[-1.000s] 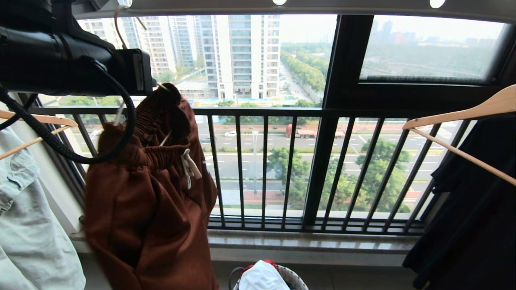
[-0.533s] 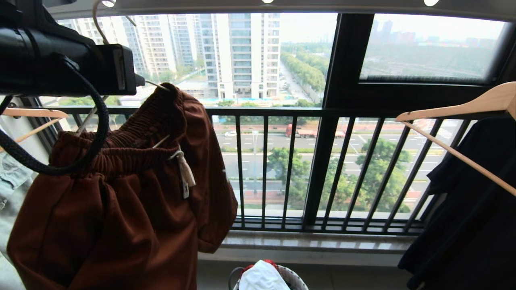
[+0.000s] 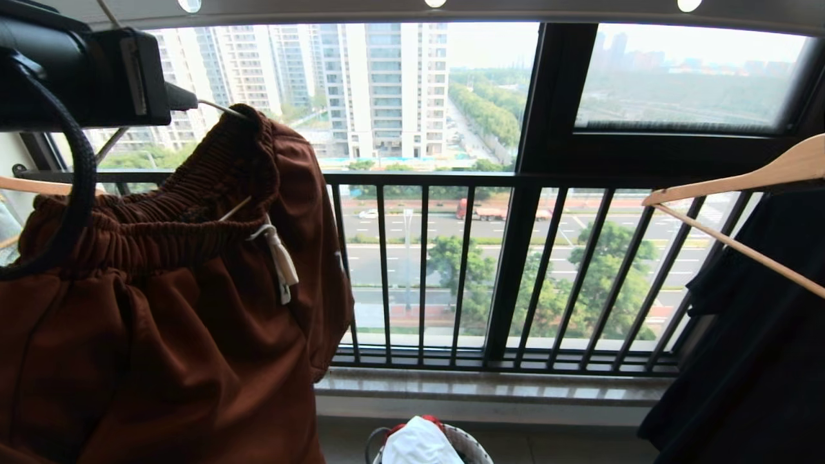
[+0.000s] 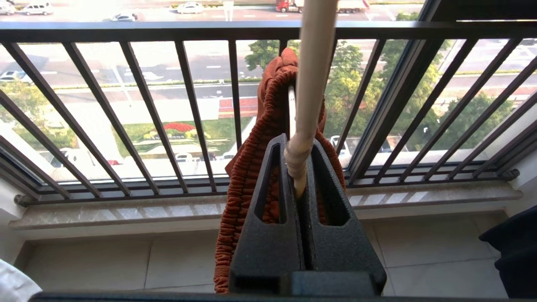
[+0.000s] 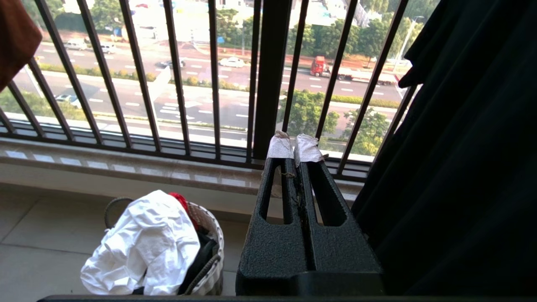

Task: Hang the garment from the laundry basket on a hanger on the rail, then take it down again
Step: Take the clothes off the clothes rack

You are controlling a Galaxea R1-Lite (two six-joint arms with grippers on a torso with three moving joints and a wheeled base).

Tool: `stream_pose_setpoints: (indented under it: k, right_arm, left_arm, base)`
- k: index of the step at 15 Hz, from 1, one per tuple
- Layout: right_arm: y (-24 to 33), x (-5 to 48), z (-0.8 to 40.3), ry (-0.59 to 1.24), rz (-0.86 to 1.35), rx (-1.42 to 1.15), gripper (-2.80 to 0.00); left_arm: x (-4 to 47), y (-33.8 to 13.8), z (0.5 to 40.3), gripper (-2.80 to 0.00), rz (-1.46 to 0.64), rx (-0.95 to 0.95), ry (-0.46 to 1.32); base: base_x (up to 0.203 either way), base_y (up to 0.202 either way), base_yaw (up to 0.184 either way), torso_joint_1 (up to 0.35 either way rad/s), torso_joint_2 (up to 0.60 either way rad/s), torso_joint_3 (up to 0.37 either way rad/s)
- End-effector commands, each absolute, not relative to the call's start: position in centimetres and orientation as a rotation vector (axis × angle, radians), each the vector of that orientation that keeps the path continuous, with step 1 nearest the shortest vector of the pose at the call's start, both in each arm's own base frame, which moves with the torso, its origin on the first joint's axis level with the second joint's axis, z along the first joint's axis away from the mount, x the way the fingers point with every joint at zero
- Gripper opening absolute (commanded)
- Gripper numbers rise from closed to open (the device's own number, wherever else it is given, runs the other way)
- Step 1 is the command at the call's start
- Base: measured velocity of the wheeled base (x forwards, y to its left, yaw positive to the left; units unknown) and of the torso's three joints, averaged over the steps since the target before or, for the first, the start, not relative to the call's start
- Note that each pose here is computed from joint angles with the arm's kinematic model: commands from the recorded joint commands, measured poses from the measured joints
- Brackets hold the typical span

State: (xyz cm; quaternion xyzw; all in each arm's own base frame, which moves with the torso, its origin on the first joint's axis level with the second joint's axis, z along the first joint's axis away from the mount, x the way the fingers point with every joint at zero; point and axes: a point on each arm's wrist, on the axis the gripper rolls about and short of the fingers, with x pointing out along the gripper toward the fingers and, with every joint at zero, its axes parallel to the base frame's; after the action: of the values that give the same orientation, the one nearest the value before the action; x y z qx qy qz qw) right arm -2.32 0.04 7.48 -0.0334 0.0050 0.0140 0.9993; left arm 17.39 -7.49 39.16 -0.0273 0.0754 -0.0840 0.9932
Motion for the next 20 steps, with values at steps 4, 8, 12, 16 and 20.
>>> stream_pose_setpoints:
  k: [4,8,12,16,20]
  right_arm:
    - [0.0,-2.3,7.5,0.011,0.03,-0.069,-2.8]
    - [0.0,-2.3,7.5,0.011,0.033,-0.074,-2.8]
    - [0.0,-2.3,7.5,0.011,0.033,-0.074,-2.8]
    - [0.0,-2.3,7.5,0.011,0.033,-0.074,-2.8]
    - [0.0,-2.3,7.5,0.011,0.033,-0.074,-2.8]
  left_arm:
    - [14.4,-6.1,41.4,-2.8,-0.183,-0.069,0.049]
    - [14.6,-6.5,40.5,-2.8,-0.315,-0.051,0.089]
    - [14.3,-7.1,39.0,-2.8,-0.585,-0.053,0.155]
    - [15.1,-7.8,36.5,-2.8,-0.73,-0.035,0.258]
    - [18.4,-9.5,29.7,-2.8,-0.819,0.064,0.444]
  base:
    - [0.0,0.0,0.0,0.0,0.0,0.0]
    - [0.0,0.0,0.0,0.0,0.0,0.0]
    - [0.0,0.0,0.0,0.0,0.0,0.0]
    - [0.0,0.0,0.0,0.0,0.0,0.0]
    - [0.0,0.0,0.0,0.0,0.0,0.0]
